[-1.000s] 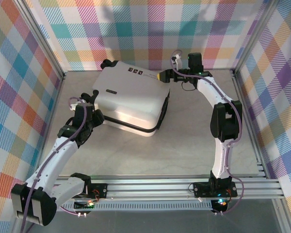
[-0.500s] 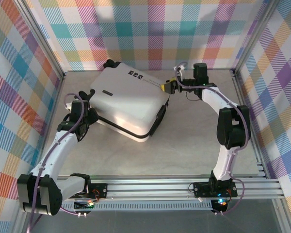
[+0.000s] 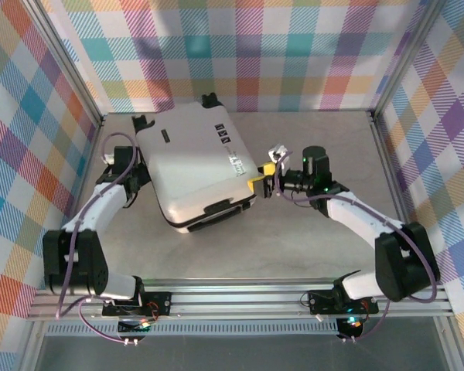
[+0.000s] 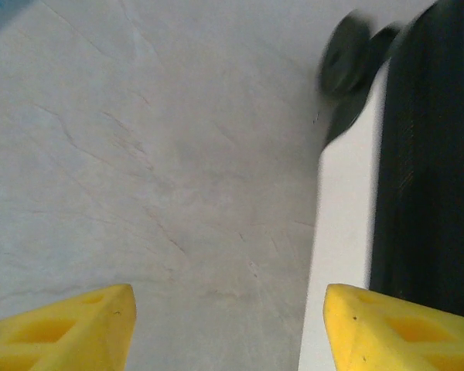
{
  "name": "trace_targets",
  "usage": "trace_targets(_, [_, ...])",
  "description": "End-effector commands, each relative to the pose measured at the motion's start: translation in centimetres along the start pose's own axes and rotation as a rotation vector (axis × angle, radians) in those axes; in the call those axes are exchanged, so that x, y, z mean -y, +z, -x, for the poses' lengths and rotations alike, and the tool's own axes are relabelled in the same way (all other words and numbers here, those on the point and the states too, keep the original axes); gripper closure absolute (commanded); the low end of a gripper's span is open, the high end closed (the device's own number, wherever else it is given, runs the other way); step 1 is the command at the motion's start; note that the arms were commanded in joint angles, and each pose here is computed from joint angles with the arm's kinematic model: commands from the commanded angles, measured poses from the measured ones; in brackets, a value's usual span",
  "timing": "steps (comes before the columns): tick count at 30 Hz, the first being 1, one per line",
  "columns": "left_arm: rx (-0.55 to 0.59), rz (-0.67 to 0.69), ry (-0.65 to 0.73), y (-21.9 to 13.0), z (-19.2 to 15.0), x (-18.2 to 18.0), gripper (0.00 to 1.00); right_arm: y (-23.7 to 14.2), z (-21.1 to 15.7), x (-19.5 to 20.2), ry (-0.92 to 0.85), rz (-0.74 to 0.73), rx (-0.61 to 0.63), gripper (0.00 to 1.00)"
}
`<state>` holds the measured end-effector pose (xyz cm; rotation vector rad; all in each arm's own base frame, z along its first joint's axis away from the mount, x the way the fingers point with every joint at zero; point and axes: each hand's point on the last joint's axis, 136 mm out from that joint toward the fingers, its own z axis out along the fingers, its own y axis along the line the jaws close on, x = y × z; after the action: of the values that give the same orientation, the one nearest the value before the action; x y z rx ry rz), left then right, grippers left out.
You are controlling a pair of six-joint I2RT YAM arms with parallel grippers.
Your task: Pack the luggage
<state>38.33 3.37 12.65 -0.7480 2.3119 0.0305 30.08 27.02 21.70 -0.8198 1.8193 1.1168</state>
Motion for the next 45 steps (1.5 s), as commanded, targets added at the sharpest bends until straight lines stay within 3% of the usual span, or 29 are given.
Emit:
trace_targets(1, [-0.020, -0.454, 0.038, -1.5, 1.3, 11.2, 0.37, 0.9, -1.7, -5.9, 0.024, 0.183, -0.035, 0.18])
trace_targets(6, [-0.019, -0.454, 0.094, -1.6, 0.7, 13.0, 0.37, 0.0, -1.1, -4.0, 0.034, 0.016, -0.018, 0.17])
trace_targets(11, [-0.004, -0.346, 0.103, -1.7, 1.7, 11.5, 0.36, -1.3, -0.4, -2.6, 0.042, -0.128, -0.010, 0.16])
trace_targets(18, [0.081, -0.278, 0.123, -5.9, 3.7, 9.1, 0.35, -4.9, -0.3, -1.8, 0.021, -0.308, 0.047, 0.16])
trace_targets(25, [0.131, -0.411, 0.139, -11.9, 3.6, 10.5, 0.35, -6.3, -2.6, -1.6, 0.047, -0.380, 0.095, 0.22])
trace_targets(35, [0.163, -0.603, 0.245, -18.3, 0.1, 15.6, 0.34, -3.5, -9.5, -1.8, 0.032, -0.427, 0.047, 0.32])
trace_targets(39, [0.151, -0.671, 0.294, -19.4, -2.3, 18.1, 0.34, -2.1, -10.8, -2.4, 0.032, -0.423, 0.037, 0.36])
trace_targets(45, [0.116, -0.661, 0.322, -18.4, -4.3, 19.4, 0.35, 0.5, -11.4, -2.6, 0.020, -0.420, 0.019, 0.42])
